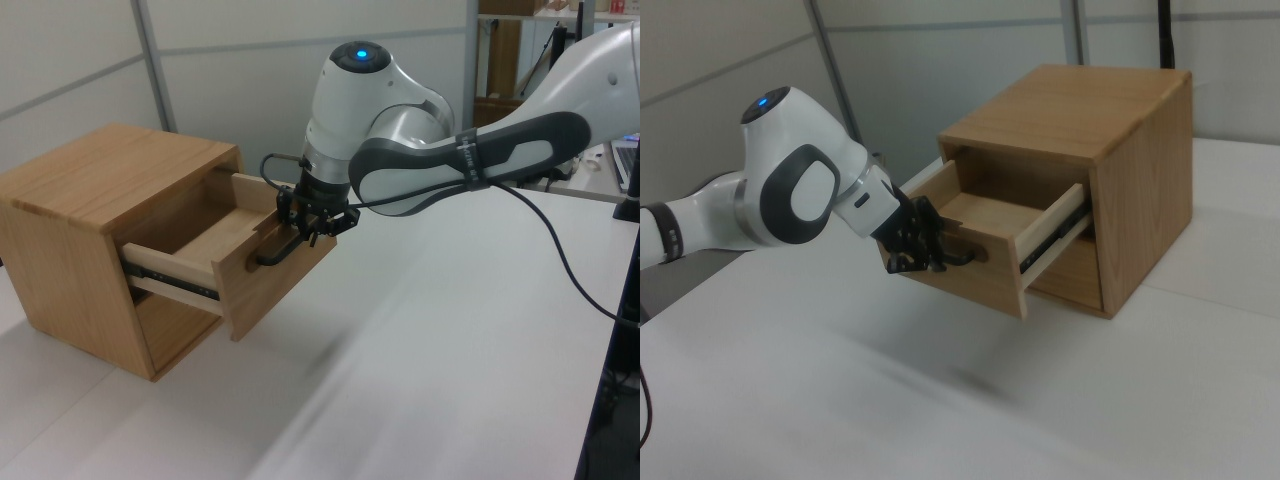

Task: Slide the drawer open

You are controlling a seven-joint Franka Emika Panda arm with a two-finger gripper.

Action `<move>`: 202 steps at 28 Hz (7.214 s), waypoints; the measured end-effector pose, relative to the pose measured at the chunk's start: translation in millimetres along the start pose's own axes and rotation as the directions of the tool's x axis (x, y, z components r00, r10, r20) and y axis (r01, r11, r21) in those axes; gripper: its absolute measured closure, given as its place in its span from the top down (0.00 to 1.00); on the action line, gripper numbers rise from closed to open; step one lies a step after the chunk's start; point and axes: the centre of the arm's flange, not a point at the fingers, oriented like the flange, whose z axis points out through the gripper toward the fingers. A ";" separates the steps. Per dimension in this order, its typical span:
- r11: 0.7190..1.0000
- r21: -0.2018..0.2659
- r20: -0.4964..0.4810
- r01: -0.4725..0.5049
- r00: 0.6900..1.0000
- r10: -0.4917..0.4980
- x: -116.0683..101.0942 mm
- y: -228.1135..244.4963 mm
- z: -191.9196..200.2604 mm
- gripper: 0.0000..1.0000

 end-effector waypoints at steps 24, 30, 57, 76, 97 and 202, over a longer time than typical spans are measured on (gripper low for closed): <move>0.977 -0.026 0.020 0.209 0.978 -0.209 -35.4 26.7 -24.3 0.56; 0.956 -0.042 0.050 0.290 0.956 -0.288 -35.0 29.2 -23.8 0.82; 0.255 0.080 0.341 0.964 0.214 -0.915 1.0 52.6 -86.6 1.00; 0.148 0.094 0.375 0.984 0.103 -0.921 9.5 51.4 -100.8 1.00; 0.158 0.093 0.394 0.983 0.109 -0.913 14.2 53.1 -98.6 1.00; 0.174 0.091 0.394 0.981 0.125 -0.910 25.9 40.0 -88.9 1.00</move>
